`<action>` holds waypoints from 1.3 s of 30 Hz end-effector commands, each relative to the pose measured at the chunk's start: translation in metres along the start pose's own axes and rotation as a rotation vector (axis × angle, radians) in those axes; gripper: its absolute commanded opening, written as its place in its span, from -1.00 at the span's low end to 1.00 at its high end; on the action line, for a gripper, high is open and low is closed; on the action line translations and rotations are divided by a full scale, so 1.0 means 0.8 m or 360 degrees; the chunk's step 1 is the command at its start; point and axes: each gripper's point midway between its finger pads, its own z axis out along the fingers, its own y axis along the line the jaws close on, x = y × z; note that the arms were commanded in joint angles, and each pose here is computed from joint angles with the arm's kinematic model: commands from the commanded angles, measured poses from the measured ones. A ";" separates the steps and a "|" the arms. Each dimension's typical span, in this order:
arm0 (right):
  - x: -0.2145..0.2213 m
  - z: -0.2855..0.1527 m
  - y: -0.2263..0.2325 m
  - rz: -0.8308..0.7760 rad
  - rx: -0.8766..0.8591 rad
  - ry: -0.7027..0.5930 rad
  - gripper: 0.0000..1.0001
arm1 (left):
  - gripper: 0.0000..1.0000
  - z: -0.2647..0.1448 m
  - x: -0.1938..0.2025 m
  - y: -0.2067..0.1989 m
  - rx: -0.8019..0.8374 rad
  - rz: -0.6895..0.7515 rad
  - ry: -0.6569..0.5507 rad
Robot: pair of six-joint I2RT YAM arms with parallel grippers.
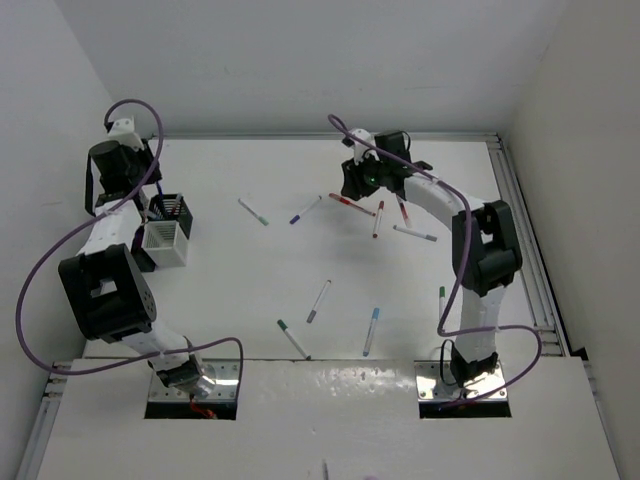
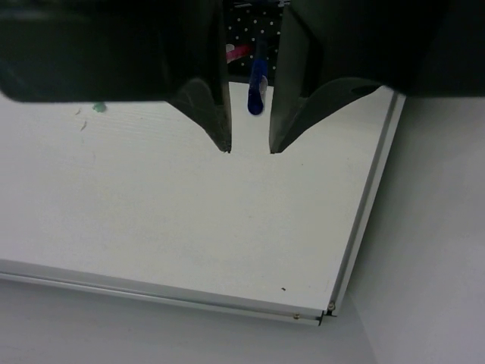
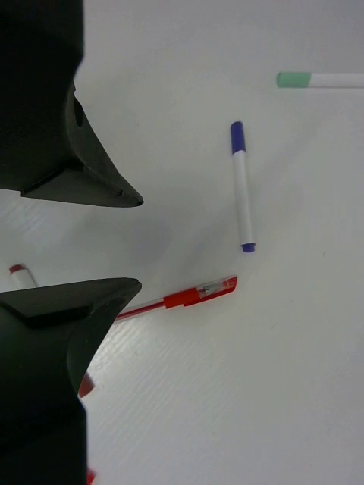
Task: Sort the stationery into containers
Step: Place the pen in the storage box, then pick up the pen from the center of the board.
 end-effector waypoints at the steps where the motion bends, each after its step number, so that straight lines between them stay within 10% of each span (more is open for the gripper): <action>1: -0.016 0.011 -0.015 -0.0213 -0.0026 -0.0024 -0.15 | -0.32 -0.007 -0.014 0.002 0.0002 -0.0005 -0.0108; 8: 0.010 0.049 -0.031 -0.0291 -0.0064 0.0108 -0.11 | 0.17 -0.021 -0.013 0.000 0.0040 -0.0081 -0.0119; 28: 0.099 0.082 -0.084 -0.0516 -0.0039 0.0526 -0.27 | 0.24 -0.090 -0.112 -0.058 0.0362 -0.0168 -0.0279; 39: 0.097 0.058 -0.032 -0.0556 -0.0272 0.0553 -1.00 | 0.25 -0.113 -0.115 -0.082 0.0524 -0.0166 -0.0271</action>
